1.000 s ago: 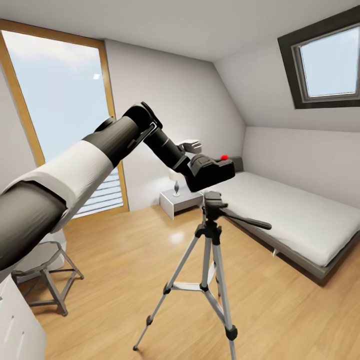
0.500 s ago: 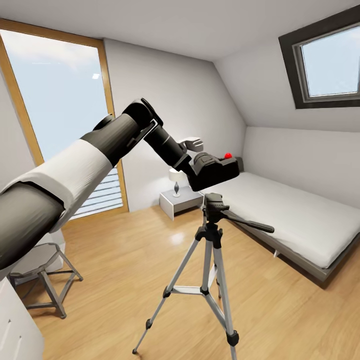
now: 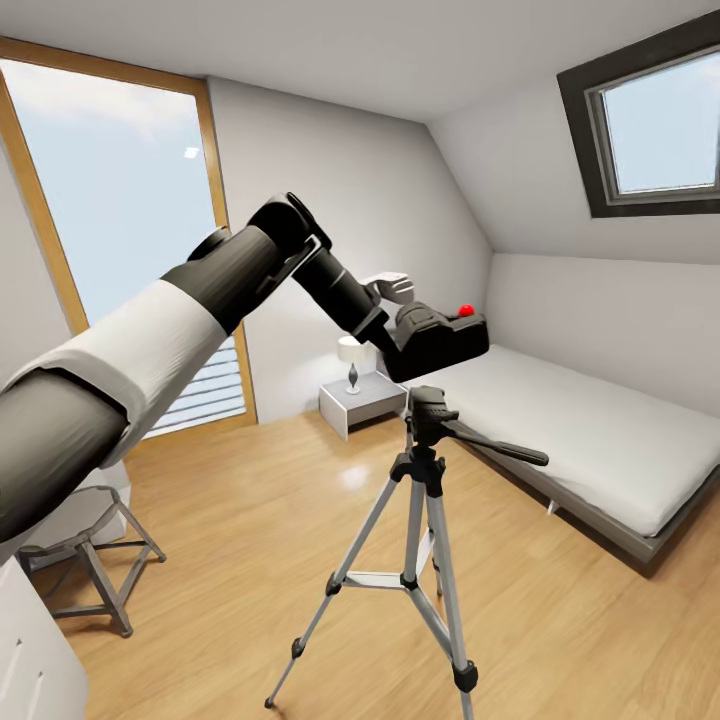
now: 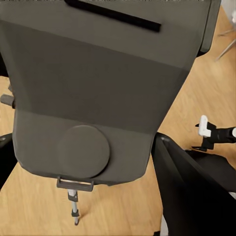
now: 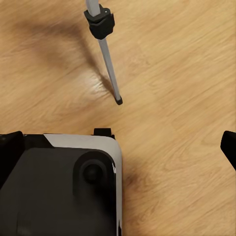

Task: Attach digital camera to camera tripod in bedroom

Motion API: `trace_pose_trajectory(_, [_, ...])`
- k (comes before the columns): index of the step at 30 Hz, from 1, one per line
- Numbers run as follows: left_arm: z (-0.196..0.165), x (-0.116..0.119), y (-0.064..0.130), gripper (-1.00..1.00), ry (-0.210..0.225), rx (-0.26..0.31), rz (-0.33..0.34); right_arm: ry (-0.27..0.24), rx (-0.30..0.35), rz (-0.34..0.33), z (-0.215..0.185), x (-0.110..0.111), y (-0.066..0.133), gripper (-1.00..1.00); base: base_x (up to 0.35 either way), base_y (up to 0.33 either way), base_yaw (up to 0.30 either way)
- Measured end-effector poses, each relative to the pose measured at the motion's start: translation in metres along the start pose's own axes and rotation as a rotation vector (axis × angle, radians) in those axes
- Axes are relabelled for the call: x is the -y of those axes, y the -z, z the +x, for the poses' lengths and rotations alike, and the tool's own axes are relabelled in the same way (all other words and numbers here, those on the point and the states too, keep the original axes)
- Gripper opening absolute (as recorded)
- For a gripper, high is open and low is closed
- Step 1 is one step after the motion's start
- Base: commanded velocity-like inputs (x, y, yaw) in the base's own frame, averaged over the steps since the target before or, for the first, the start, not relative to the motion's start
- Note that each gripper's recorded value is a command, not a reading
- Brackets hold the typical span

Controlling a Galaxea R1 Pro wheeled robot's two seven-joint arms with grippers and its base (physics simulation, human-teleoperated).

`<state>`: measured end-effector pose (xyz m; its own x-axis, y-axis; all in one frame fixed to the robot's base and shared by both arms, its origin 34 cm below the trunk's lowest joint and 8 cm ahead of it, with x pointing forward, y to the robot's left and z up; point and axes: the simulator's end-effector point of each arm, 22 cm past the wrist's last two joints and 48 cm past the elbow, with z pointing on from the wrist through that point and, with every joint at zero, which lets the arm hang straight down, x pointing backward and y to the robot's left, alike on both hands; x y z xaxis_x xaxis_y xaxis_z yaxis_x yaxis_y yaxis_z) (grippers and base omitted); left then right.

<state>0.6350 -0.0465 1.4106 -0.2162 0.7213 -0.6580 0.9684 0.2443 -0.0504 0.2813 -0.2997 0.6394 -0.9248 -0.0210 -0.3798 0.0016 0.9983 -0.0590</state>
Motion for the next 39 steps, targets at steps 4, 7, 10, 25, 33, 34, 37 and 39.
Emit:
trace_pose_trajectory(4, [-0.007,0.010,-0.002,-1.00,-0.036,0.004,0.005,0.000,0.000,0.000,0.000,0.000,0.000,1.00,0.000,0.000,0.000])
trace_pose_trajectory(7, [-0.011,0.015,-0.002,-1.00,-0.056,0.005,0.007,0.000,0.000,0.000,0.000,0.000,0.000,1.00,0.000,0.000,0.000])
trace_pose_trajectory(10, [-0.012,0.018,-0.003,-1.00,-0.066,0.006,0.008,0.000,0.000,0.000,0.000,0.000,0.000,1.00,0.000,0.000,0.000])
trace_pose_trajectory(25, [0.004,0.011,-0.012,-1.00,-0.065,-0.056,-0.018,0.000,0.000,0.000,0.000,0.000,0.000,1.00,0.000,0.000,0.000])
trace_pose_trajectory(33, [0.021,-0.002,-0.013,-1.00,-0.051,-0.103,-0.048,0.000,0.000,0.000,0.000,0.000,0.000,1.00,0.000,0.000,0.000])
trace_pose_trajectory(34, [0.022,-0.002,-0.013,-1.00,-0.051,-0.104,-0.049,0.000,0.000,0.000,0.000,0.000,0.000,1.00,0.000,0.000,0.000])
trace_pose_trajectory(37, [0.022,-0.003,-0.014,-1.00,-0.051,-0.107,-0.050,0.000,0.000,0.000,0.000,0.000,0.000,1.00,0.000,0.000,0.000])
trace_pose_trajectory(39, [0.023,-0.003,-0.014,-1.00,-0.051,-0.108,-0.050,0.000,0.000,0.000,0.000,0.000,0.000,1.00,0.000,0.000,0.000])
